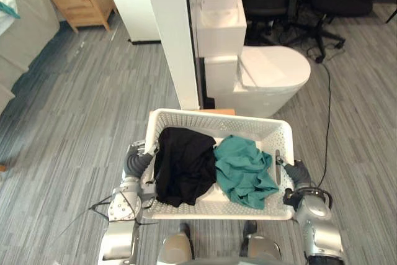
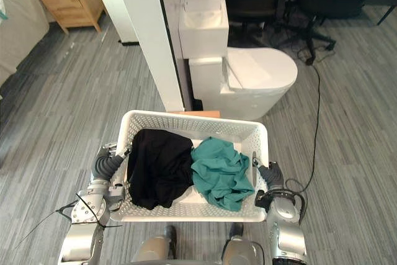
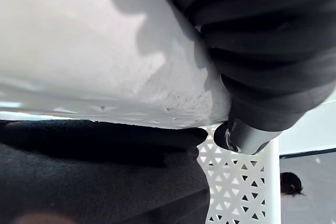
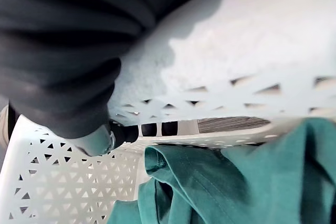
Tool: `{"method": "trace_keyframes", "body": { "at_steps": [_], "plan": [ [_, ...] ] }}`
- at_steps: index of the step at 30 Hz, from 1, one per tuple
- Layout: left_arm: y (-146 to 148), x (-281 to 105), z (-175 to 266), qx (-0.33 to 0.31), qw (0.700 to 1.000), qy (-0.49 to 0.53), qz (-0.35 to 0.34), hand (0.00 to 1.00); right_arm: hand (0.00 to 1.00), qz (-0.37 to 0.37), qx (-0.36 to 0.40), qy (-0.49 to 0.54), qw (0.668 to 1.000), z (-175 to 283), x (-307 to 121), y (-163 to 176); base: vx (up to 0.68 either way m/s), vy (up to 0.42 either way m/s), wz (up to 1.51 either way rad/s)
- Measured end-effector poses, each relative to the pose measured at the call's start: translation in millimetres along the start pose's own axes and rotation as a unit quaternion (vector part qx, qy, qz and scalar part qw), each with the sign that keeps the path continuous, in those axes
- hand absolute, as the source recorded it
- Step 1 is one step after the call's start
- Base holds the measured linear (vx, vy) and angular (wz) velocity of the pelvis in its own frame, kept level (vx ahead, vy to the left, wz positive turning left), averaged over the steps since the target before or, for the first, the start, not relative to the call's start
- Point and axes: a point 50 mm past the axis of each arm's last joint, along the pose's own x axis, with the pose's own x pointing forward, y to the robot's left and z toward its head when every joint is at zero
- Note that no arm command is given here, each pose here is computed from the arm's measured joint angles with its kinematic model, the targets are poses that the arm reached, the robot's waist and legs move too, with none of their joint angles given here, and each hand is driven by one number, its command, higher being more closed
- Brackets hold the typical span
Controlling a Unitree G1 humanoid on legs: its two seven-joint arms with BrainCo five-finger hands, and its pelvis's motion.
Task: Pick up the laundry basket with both hands and put the clothes into the washing machine.
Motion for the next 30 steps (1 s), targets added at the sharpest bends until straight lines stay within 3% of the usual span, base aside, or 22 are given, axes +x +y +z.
{"method": "trace_keyframes", "body": {
  "at_steps": [14,20,27,30],
  "plan": [
    [-11,2,-10,0.037,0.999,0.019,-0.023,1.0,1.0,-0.039,0.019,0.037,0.998,-24,-13,-14,0.03,0.028,-0.15],
    [-13,32,-2,0.037,0.999,0.001,-0.006,1.0,1.0,-0.041,0.017,-0.002,0.999,-2,7,-3,-0.25,0.084,-1.34],
    [12,27,-11,0.032,0.998,0.018,0.055,1.0,1.0,0.004,-0.006,0.01,1.0,2,32,27,-0.09,-0.03,-1.54],
    [-6,25,-23,0.008,0.998,0.044,0.034,1.0,1.0,-0.013,-0.042,0.014,0.999,2,33,11,0.0,-0.263,-1.26]
  ]
}}
